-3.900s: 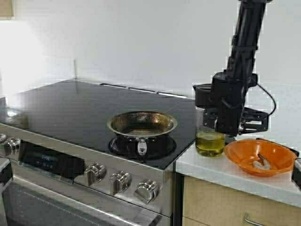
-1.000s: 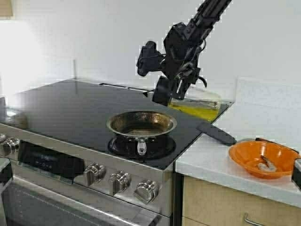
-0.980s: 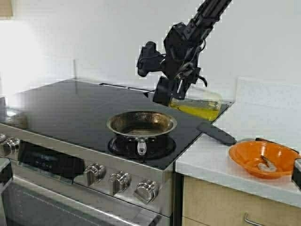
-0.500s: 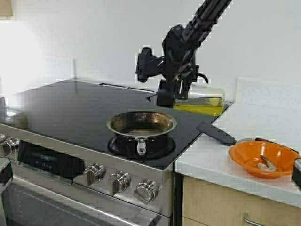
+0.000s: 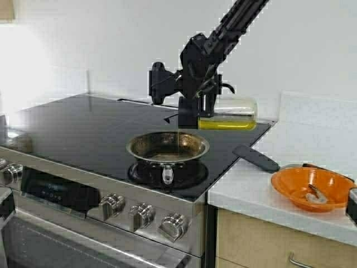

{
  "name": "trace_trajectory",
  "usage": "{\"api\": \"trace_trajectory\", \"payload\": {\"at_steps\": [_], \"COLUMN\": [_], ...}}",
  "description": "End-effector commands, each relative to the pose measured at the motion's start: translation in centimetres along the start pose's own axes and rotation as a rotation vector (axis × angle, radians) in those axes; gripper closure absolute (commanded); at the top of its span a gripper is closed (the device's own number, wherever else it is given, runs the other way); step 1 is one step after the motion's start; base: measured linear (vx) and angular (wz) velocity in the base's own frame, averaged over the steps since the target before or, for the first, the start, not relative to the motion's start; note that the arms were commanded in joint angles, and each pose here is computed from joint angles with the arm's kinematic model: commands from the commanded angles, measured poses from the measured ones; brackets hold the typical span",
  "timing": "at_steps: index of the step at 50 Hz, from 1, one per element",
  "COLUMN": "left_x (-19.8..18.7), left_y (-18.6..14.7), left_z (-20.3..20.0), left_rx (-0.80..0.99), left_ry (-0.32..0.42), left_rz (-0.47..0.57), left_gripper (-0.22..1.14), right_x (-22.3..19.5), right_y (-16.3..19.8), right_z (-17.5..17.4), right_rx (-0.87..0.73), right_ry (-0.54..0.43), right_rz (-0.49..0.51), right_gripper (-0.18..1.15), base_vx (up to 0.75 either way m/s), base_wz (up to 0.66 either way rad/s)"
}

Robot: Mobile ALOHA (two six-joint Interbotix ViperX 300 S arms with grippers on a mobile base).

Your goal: Add oil to the pan and cook the shrimp and serve it

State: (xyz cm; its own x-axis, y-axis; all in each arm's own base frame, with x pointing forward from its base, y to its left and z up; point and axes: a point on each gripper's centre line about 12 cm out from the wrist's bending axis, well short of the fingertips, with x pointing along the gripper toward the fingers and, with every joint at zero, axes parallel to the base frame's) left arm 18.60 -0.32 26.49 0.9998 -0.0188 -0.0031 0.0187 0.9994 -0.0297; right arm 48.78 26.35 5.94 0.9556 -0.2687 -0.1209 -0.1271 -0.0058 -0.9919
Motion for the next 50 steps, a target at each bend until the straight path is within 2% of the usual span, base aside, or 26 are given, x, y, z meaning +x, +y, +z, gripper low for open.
{"api": "trace_trajectory", "payload": {"at_steps": [1, 13, 23, 37, 42, 50], "left_x": [0.1, 0.1, 0.1, 0.1, 0.1, 0.1], "left_y": [0.0, 0.0, 0.0, 0.0, 0.0, 0.0], "left_z": [0.4, 0.4, 0.4, 0.4, 0.3, 0.4], "left_rx": [-0.003, -0.003, -0.003, -0.003, -0.003, -0.003], "left_ry": [-0.011, -0.011, -0.011, -0.011, -0.009, -0.011], "left_rz": [0.001, 0.0, 0.0, 0.0, 0.0, 0.0], "left_gripper": [0.89, 0.89, 0.89, 0.89, 0.89, 0.89], "right_x": [0.2, 0.3, 0.6, 0.7, 0.5, -0.2], "right_y": [-2.9, -3.3, -4.9, -6.6, -7.5, -9.5], "right_z": [0.5, 0.7, 1.0, 0.7, 0.4, -0.2], "right_rx": [0.016, 0.027, 0.1, 0.517, 0.721, 0.947], "right_ry": [-0.006, -0.008, -0.002, 0.117, 0.163, 0.17], "right_rz": [-0.065, -0.072, -0.088, -0.002, 0.022, 0.012], "right_gripper": [0.92, 0.92, 0.92, 0.92, 0.92, 0.92], "base_vx": [0.0, 0.0, 0.0, 0.0, 0.0, 0.0], "base_wz": [0.0, 0.0, 0.0, 0.0, 0.0, 0.0]}}
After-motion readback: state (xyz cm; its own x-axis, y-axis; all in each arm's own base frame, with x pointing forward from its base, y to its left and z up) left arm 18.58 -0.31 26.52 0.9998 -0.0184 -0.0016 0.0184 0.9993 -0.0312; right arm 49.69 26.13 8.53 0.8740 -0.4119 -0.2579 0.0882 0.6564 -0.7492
